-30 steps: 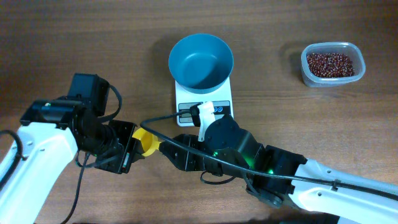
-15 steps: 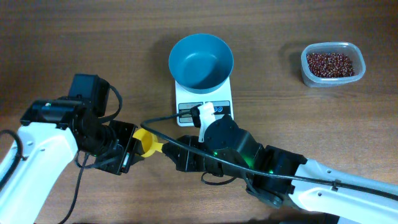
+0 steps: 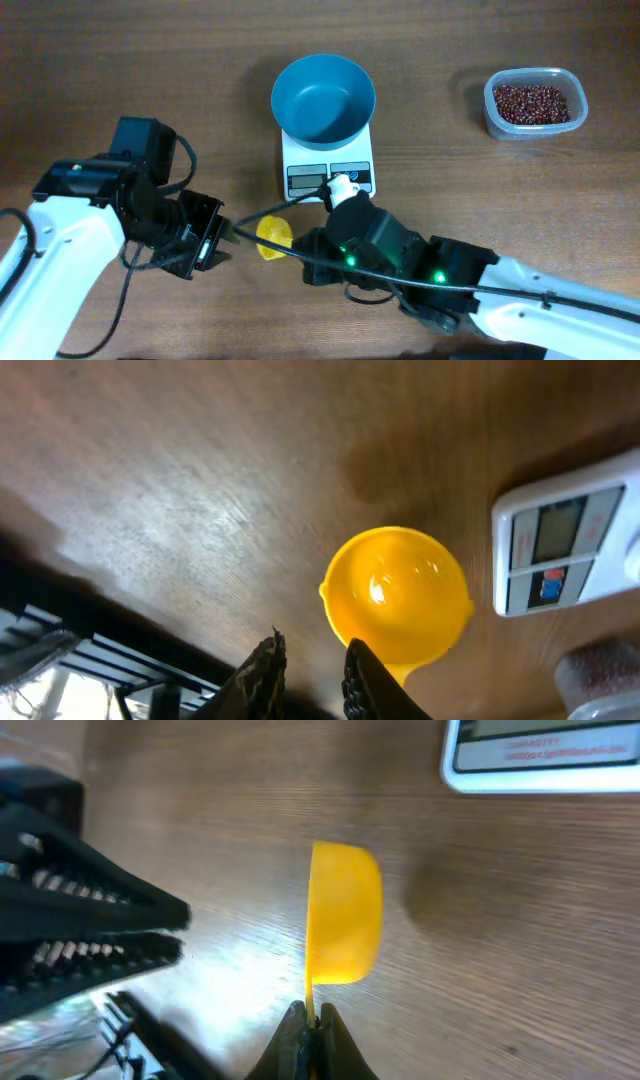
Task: Scoop item into bowl and weigh 50g on scale
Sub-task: 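Release the scoop from the left gripper and carry it right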
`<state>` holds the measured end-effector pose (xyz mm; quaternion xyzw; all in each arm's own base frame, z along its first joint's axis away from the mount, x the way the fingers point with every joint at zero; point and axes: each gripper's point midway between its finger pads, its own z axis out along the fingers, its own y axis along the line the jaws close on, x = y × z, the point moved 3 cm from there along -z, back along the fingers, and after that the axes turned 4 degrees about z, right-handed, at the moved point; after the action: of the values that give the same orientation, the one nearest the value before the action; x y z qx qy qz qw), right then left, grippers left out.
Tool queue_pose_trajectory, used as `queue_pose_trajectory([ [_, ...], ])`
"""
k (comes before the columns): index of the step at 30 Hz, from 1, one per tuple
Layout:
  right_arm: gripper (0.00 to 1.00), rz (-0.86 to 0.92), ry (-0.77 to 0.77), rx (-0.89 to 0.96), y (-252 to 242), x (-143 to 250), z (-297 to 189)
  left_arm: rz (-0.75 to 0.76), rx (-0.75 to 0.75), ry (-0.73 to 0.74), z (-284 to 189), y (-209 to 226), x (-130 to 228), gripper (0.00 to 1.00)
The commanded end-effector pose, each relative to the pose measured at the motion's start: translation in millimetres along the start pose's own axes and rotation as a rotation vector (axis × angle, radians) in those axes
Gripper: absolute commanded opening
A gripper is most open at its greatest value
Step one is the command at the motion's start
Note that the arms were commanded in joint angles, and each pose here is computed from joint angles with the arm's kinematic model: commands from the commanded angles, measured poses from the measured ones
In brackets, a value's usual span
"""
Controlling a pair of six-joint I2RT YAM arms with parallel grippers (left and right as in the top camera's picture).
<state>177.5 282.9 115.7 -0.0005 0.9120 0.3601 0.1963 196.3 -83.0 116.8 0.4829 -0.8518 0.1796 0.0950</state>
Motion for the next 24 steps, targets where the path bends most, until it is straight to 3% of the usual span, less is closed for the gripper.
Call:
queue_pose_trajectory([
  [1, 0.04, -0.034, -0.116, 0.000, 4, -23, -37, 0.238, 0.071, -0.025, -18, -22, 1, 0.21],
  [5, 0.04, -0.047, -0.215, 0.015, -14, -35, -110, 0.372, 0.099, -0.035, -27, -31, 3, 0.18],
  [9, 0.04, -0.016, -0.486, 0.050, -49, -34, -203, 0.497, 0.148, -0.008, -31, -36, 12, 0.18],
  [14, 0.04, 0.009, -0.630, 0.141, -75, -31, -256, 0.674, 0.248, -0.043, -41, -55, 42, 0.23],
  [17, 0.04, 0.021, -0.697, 0.218, -83, -32, -297, 0.881, 0.383, -0.066, -45, -85, 80, 0.37],
  [19, 0.04, 0.029, -0.750, 0.288, -93, -31, -327, 0.989, 0.446, -0.103, -45, -101, 102, 0.54],
  [23, 0.04, 0.049, -0.848, 0.333, -100, -31, -373, 1.082, 0.462, -0.144, -40, -107, 124, 0.73],
  [24, 0.04, 0.049, -0.848, 0.335, -101, -29, -377, 1.086, 0.460, -0.143, -39, -107, 125, 0.89],
])
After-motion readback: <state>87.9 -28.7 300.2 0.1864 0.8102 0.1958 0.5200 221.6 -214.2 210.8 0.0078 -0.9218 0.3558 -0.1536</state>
